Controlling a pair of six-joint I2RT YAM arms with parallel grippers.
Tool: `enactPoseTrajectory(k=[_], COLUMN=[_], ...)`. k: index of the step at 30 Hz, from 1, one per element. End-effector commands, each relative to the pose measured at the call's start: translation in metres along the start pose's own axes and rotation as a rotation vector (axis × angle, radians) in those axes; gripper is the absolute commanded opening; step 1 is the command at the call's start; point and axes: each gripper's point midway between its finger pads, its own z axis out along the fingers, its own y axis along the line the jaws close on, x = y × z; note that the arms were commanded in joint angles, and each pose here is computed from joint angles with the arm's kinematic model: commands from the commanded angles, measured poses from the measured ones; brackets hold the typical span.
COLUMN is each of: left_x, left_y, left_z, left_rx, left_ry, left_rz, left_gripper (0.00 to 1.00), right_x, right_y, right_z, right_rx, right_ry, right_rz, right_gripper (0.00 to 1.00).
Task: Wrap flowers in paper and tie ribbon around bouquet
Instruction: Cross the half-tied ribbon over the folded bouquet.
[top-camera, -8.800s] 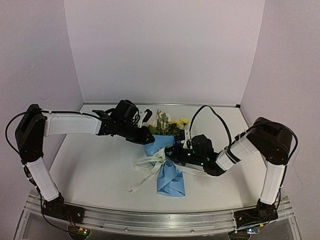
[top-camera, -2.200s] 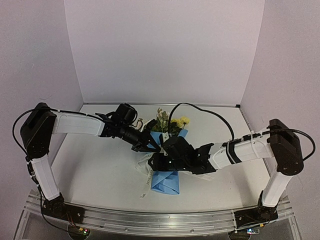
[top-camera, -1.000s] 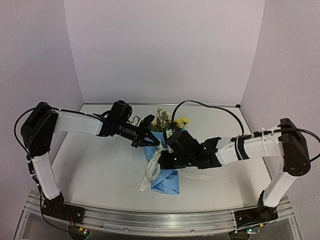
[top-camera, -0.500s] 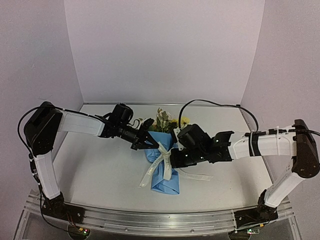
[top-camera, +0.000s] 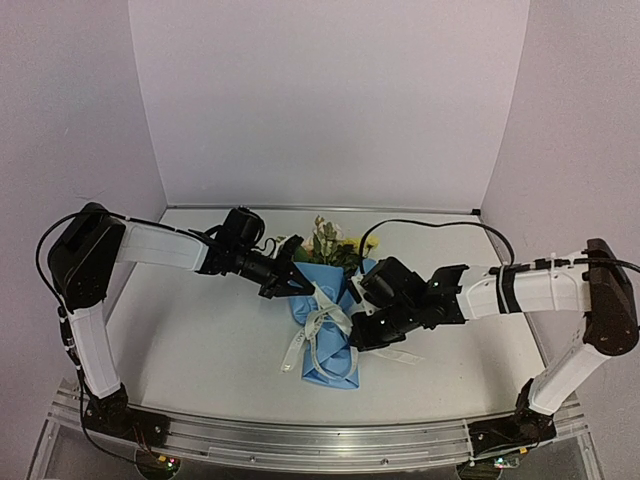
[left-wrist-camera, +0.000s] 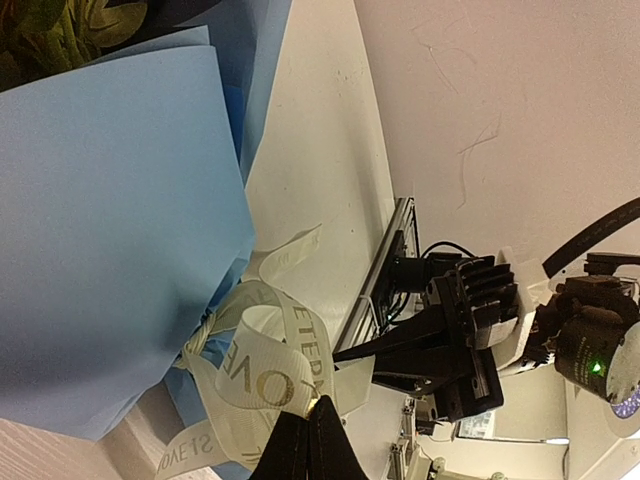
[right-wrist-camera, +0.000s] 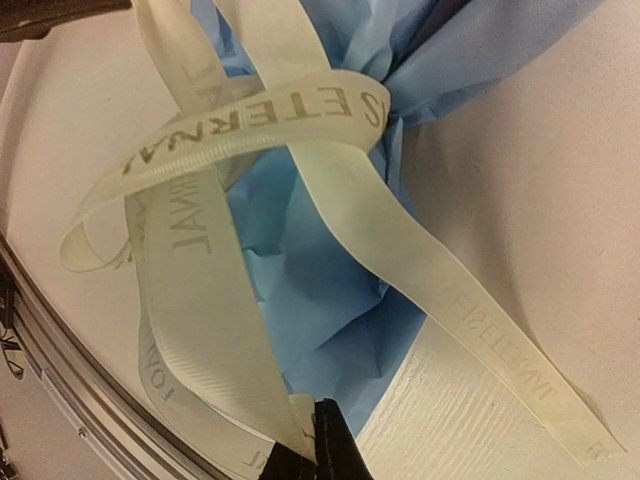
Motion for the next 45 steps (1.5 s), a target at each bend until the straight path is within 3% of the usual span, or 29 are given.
enactPoseTrajectory(k=[1,4,10,13,18,29,45], left_x=[0.0,0.001,0.006,0.01,0.014,0.018,0.02], left_y=[0.001,0.002,0.0,-0.001,-0.008,-0.027,-0.022], left_z=[-0.003,-0.003,0.002,0.005,0.004,0.001,0.002], left_rx=[-0.016,-0.023,0.008,0.025,0.053,0.135,0.122], left_ry=[-0.012,-0.013,0.013,0.027,0.044,0.093,0.1], left_rz=[0.018,0.017,0.005,-0.007,-0.019,-0.043,-0.051], left_gripper=[0.0,0.0,0.0,0.0,0.0,0.0,0.0], right_x=[0.001,0.002,-0.002,-0.007,-0.014,0.0,0.024], right_y=[-0.01,-0.016,-0.006,-0.004,0.01,0.07,0.073], right_z=[-0.002,0.0,-0.002,-0.01,-0.031,-0.011,0.032], right_rx=[0.02,0.037,0.004,0.011,0.024,-0.063,0.002], right_ry=[0.003,0.005,0.012,-0.022,-0.092,0.0,0.084], right_rz=[-0.001,0.002,-0.016,-0.041,-0.148,-0.378,-0.401], right_gripper=[0.02,0.01,0.14,0.24,0.33,0.39,0.33])
